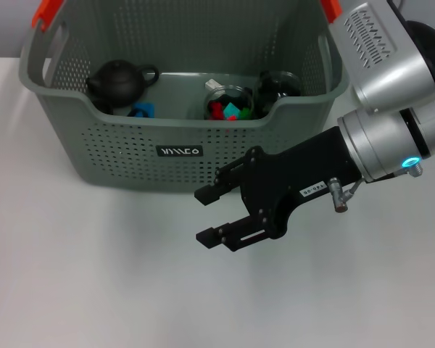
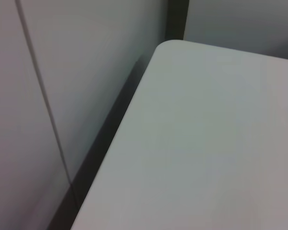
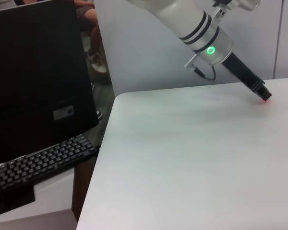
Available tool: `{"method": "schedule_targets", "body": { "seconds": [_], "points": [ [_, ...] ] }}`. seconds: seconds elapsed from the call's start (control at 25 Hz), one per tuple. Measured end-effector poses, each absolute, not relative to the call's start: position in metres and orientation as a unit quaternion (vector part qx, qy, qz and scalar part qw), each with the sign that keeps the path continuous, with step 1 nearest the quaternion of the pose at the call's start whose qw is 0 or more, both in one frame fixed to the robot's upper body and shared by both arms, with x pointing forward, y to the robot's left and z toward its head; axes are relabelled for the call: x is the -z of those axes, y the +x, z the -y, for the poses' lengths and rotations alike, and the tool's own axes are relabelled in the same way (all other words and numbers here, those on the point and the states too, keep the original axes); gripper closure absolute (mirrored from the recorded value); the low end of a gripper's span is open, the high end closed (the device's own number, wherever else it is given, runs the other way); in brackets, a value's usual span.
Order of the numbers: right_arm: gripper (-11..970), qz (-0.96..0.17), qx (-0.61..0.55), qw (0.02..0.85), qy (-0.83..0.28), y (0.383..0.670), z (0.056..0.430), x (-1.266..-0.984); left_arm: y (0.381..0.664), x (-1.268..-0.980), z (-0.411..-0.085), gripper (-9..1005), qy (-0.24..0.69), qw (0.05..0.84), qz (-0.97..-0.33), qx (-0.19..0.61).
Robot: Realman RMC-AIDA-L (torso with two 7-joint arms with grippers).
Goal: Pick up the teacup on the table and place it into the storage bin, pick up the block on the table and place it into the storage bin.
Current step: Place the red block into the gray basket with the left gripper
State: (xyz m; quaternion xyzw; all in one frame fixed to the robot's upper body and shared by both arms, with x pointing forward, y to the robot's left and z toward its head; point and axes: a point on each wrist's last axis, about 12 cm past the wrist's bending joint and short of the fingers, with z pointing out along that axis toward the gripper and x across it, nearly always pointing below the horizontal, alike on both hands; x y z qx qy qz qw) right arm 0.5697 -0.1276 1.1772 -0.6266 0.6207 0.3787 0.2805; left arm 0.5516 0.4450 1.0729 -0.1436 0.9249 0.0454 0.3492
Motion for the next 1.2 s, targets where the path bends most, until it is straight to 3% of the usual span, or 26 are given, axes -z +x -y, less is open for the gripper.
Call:
{"method": "schedule_targets", "body": {
  "seconds": [0.2,0.56,0.96,1.2],
  "points": [
    [327,-0.624,-0.382,0.276,-0.623,0.570,0.129,-1.174,0.552,-1.092,-0.437,804,-0.127,0.342,-0.931,-0.002],
    [326,-0.651,-0.392,0.196,-0.621,0.559,0.147,-1.146,0.537,-1.151,-0.414,805,-0.034,0.432,-0.872,0.229],
    [332,-0.675,-0.402,0.178,-0.592,0.552,0.163,-1.129,0.512,-1.182,-0.432,805,-0.022,0.482,-0.843,0.235],
    [332,-0.683,-0.398,0.165,-0.589,0.552,0.166,-1.128,0.511,-1.221,-0.401,805,0.075,0.510,-0.787,0.340]
  ]
}}
